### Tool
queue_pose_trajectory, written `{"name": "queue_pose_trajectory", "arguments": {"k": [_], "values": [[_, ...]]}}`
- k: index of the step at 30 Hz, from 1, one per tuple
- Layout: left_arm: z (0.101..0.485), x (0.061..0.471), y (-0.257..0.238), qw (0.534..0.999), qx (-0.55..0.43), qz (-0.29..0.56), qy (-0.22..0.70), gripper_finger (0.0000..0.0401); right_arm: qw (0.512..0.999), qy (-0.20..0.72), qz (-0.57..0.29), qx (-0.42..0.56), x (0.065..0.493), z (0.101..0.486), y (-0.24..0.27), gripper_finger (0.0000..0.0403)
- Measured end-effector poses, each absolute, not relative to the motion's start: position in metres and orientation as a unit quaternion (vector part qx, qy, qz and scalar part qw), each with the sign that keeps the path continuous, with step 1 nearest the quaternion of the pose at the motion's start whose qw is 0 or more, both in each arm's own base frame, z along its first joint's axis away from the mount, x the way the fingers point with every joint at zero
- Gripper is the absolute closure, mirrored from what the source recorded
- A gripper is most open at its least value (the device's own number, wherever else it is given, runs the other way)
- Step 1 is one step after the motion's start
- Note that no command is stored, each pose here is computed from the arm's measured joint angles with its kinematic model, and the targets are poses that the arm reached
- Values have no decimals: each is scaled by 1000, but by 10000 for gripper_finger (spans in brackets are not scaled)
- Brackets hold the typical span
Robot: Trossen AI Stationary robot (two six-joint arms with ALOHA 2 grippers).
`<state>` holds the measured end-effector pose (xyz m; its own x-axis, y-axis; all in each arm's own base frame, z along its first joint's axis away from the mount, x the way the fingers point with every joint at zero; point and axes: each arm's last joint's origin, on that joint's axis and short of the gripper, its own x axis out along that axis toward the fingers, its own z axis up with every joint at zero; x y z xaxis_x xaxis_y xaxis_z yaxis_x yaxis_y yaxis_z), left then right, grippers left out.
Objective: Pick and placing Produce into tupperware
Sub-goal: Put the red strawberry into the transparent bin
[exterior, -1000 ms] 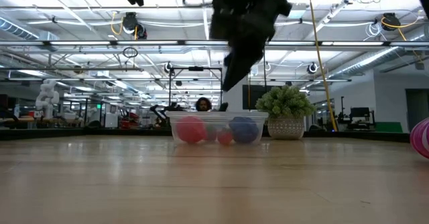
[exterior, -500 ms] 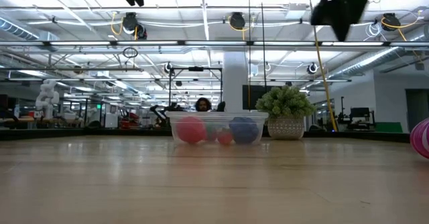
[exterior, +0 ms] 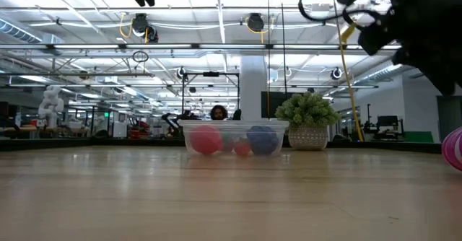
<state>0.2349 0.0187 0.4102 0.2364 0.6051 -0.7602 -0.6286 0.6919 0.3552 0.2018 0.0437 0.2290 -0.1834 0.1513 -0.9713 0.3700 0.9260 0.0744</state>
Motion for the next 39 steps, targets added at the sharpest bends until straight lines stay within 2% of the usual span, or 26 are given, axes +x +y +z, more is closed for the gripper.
{"name": "queue_pose_trajectory", "arguments": {"k": [7,14,18,29,39], "values": [[410,235,19,786,-14,393,477,123,579,770,-134,233,194,213,34,213],[410,235,19,786,-21,397,473,123,601,725,-136,307,205,201,28,213],[410,235,19,786,-21,397,473,123,598,718,-138,329,206,198,24,213],[410,235,19,786,-21,397,473,123,576,729,-158,334,199,188,22,213],[410,235,19,786,-19,397,474,123,584,737,-162,299,195,186,30,213]]}}
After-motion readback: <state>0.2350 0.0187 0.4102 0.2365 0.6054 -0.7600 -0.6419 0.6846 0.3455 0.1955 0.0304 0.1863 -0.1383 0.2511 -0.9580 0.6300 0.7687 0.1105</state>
